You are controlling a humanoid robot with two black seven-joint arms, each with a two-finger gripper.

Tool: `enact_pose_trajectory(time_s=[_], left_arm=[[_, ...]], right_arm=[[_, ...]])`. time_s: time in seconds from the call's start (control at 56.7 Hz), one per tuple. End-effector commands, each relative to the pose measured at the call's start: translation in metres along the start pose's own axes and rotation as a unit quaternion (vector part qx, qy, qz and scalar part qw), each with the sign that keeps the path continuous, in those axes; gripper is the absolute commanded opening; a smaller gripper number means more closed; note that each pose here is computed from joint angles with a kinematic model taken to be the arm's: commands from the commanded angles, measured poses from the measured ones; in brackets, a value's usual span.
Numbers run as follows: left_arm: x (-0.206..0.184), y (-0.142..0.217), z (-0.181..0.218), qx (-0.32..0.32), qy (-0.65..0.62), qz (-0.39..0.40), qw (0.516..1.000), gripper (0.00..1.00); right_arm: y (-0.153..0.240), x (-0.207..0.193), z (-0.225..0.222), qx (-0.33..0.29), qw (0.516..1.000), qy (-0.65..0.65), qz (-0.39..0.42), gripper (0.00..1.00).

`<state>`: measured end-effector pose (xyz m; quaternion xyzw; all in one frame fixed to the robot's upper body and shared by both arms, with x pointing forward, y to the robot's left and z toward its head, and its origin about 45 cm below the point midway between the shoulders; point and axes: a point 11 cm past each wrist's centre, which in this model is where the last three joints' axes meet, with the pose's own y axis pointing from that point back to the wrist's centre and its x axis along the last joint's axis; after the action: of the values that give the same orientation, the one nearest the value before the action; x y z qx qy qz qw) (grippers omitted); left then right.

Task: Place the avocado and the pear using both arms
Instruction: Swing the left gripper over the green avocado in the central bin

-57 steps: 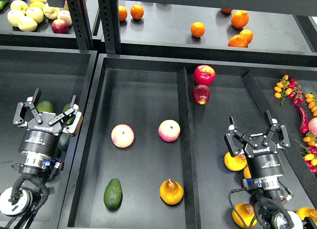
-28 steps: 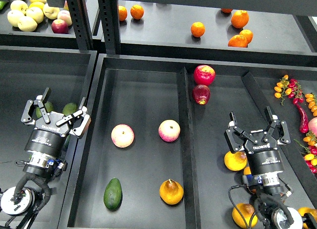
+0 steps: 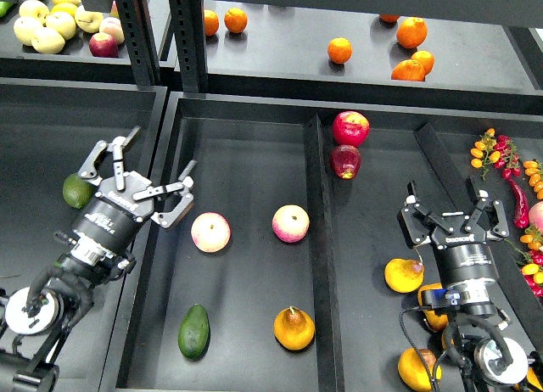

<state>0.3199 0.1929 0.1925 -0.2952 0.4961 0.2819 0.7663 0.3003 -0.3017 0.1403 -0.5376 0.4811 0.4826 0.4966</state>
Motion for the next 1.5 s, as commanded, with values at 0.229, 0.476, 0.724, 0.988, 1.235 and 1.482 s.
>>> enact_pose_trajectory(time_s=[0.229, 0.476, 0.724, 0.988, 1.235, 1.482], left_arm=[[-0.028, -0.016, 0.053, 0.203, -0.161, 0.043, 0.965, 0.97], [-0.014, -0.010, 0.027, 0.339, -0.215, 0.091, 0.911, 0.98], [0.001, -0.004, -0.006, 0.450, -0.252, 0.113, 0.849, 0.94], [0.034, 0.022, -0.033, 0.533, -0.296, 0.141, 0.780, 0.94], [0.051, 0.032, -0.046, 0.575, -0.338, 0.144, 0.731, 0.95], [0.076, 0.048, -0.078, 0.624, -0.338, 0.148, 0.689, 0.97]], right_arm=[[-0.016, -0.012, -0.011, 0.009, 1.000, 0.005, -0.015, 1.00], [-0.015, -0.016, -0.024, 0.009, 1.000, 0.024, -0.015, 1.00], [-0.015, -0.022, -0.042, 0.027, 0.999, 0.033, -0.022, 1.00], [-0.015, -0.021, -0.045, 0.032, 0.999, 0.027, -0.020, 1.00], [-0.015, -0.020, -0.044, 0.032, 0.999, 0.025, -0.019, 1.00], [-0.011, -0.017, -0.043, 0.032, 0.999, 0.024, -0.014, 1.00]])
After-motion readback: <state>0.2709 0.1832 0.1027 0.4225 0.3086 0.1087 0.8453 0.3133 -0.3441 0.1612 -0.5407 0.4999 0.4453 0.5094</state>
